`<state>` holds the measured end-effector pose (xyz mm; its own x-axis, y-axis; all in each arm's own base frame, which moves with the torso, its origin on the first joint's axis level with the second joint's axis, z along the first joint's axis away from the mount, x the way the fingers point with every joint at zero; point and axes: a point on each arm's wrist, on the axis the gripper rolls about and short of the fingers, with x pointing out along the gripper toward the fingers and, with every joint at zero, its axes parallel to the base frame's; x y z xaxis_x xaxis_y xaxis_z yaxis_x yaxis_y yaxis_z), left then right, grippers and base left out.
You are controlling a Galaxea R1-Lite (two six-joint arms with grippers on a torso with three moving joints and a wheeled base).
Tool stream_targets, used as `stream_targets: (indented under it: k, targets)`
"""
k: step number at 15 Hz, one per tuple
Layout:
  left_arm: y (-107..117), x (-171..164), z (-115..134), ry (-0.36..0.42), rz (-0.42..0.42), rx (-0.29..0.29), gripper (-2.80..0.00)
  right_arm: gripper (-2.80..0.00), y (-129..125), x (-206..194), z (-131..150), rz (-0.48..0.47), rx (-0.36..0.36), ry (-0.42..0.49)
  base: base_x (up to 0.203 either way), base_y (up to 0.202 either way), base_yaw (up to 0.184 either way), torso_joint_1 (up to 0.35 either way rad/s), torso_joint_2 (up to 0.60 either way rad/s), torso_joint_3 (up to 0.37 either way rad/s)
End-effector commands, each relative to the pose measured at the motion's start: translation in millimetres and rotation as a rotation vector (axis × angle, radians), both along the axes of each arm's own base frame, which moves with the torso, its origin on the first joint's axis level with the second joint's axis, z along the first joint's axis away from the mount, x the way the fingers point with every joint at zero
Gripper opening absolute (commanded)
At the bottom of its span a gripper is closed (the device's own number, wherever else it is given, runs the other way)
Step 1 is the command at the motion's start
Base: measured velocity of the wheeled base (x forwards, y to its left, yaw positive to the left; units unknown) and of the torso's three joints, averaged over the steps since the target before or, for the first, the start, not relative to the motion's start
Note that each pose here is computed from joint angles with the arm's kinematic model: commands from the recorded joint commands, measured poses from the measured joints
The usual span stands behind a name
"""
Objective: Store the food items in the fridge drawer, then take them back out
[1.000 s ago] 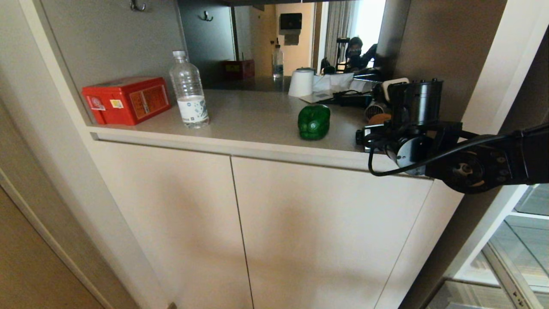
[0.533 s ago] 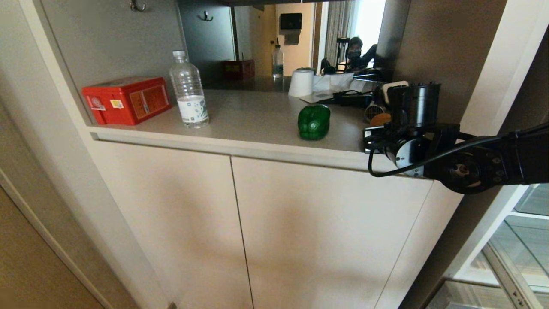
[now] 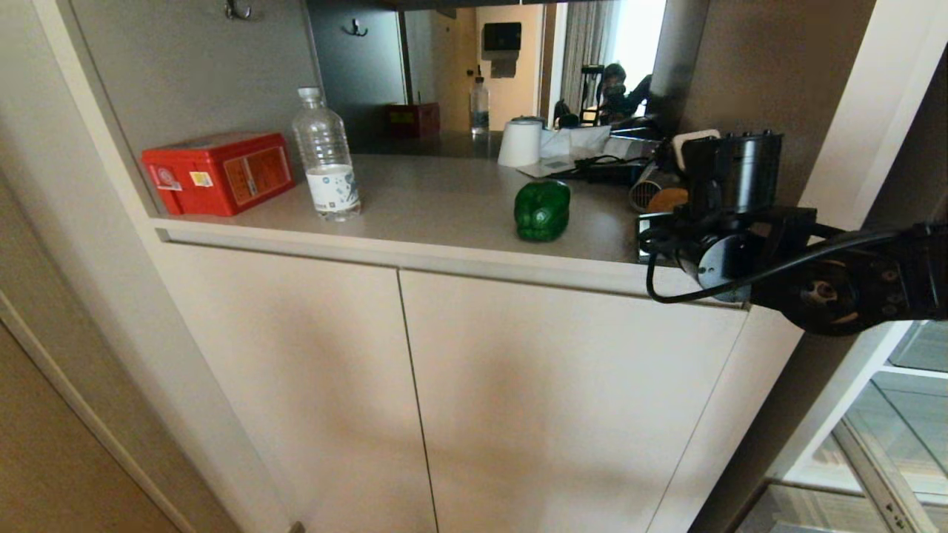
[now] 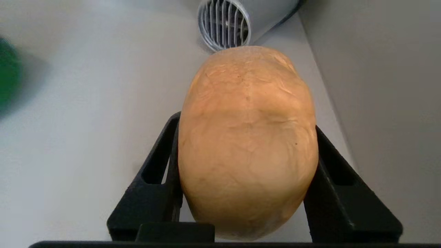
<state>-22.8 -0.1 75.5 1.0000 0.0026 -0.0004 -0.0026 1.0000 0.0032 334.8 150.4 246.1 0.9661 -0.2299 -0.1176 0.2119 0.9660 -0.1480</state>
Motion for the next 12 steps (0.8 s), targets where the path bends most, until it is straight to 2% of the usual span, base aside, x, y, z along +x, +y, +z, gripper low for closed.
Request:
stream_targets:
  k: [1,5,9,12]
  targets:
    - [0.0,0.0,0.0,0.0,0.001,0.0,-2.8,-2.8,-2.5,-23.9,19.1,0.022,0.019,-0.041,0.0,0.0,0.0,0.0,0.0,0.0]
    - [0.0,0.0,0.0,0.0,0.001,0.0,-2.8,-2.8,-8.4,-94.1,22.8,0.125,0.008,-0.018,0.0,0.0,0.0,0.0,0.0,0.0]
    - [0.0,0.0,0.0,0.0,0.001,0.0,-2.8,-2.8,-31.5,-156.9,2.1,0.196,-0.011,0.023,0.0,0.0,0.0,0.0,0.0,0.0]
    - [0.0,0.0,0.0,0.0,0.001,0.0,-2.8,-2.8,-52.2,-188.4,-17.4,0.212,-0.025,0.046,0.0,0.0,0.0,0.0,0.0,0.0]
